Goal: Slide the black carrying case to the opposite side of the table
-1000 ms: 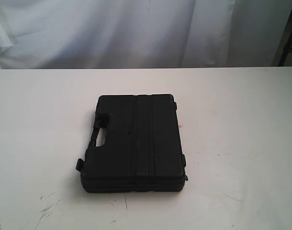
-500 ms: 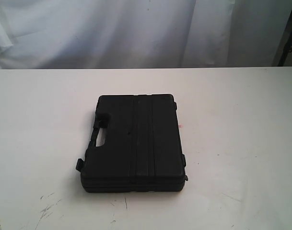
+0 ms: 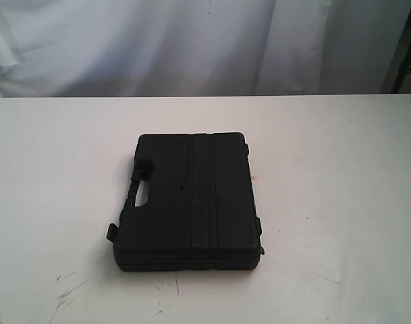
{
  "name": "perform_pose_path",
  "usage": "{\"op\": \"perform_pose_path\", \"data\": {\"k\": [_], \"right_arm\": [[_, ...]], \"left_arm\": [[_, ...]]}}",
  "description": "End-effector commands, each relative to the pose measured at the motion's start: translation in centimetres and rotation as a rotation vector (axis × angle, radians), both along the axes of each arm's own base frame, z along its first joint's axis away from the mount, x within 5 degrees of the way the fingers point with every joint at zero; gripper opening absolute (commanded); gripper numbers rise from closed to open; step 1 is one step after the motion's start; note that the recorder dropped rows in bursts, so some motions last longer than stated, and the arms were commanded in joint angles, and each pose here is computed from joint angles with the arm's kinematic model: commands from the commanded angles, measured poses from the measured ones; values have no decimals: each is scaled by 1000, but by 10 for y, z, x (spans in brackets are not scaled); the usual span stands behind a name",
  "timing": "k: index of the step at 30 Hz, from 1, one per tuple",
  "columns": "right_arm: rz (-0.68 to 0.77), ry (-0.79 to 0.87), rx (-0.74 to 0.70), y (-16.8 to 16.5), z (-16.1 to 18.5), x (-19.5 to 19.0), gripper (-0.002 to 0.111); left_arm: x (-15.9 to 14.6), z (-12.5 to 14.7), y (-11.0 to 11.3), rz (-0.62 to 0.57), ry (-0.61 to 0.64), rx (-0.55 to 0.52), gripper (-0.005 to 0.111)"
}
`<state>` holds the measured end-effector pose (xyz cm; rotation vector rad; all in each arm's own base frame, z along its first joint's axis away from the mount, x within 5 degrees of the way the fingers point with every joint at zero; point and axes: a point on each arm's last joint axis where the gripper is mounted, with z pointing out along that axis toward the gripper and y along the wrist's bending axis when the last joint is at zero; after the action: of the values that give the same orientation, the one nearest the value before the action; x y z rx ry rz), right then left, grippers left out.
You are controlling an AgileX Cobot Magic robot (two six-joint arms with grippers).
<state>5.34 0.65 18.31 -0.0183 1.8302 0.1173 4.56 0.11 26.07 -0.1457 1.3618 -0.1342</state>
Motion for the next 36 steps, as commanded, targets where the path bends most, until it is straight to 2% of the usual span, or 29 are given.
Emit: {"op": "perform_pose_path", "data": {"k": [1,4,8,13,16,22,28,32,36], "right_arm": [[2,-2,0,0,-1,0,0],[2,-2,0,0,-1,0,0],[2,-2,0,0,-1,0,0],[2,-2,0,0,-1,0,0],[2,-2,0,0,-1,0,0],[2,-2,0,0,-1,0,0],[2,-2,0,0,-1,0,0],[2,-2,0,0,-1,0,0],[2,-2,2,0,-1,0,0]], "left_arm": [[5,38,0,-3,4,-11,0],[31,75,1,-6,91,-13,0],[62,95,0,-16,273,-21,0],[101,93,-1,-44,634,-47,0],[120,84,-2,-55,787,-55,0],[145,67,-1,-50,876,-50,0],[154,59,-2,-65,939,-87,0],[170,55,-7,-135,1041,-79,0],[194,57,-12,-191,1141,-123,0]]}}
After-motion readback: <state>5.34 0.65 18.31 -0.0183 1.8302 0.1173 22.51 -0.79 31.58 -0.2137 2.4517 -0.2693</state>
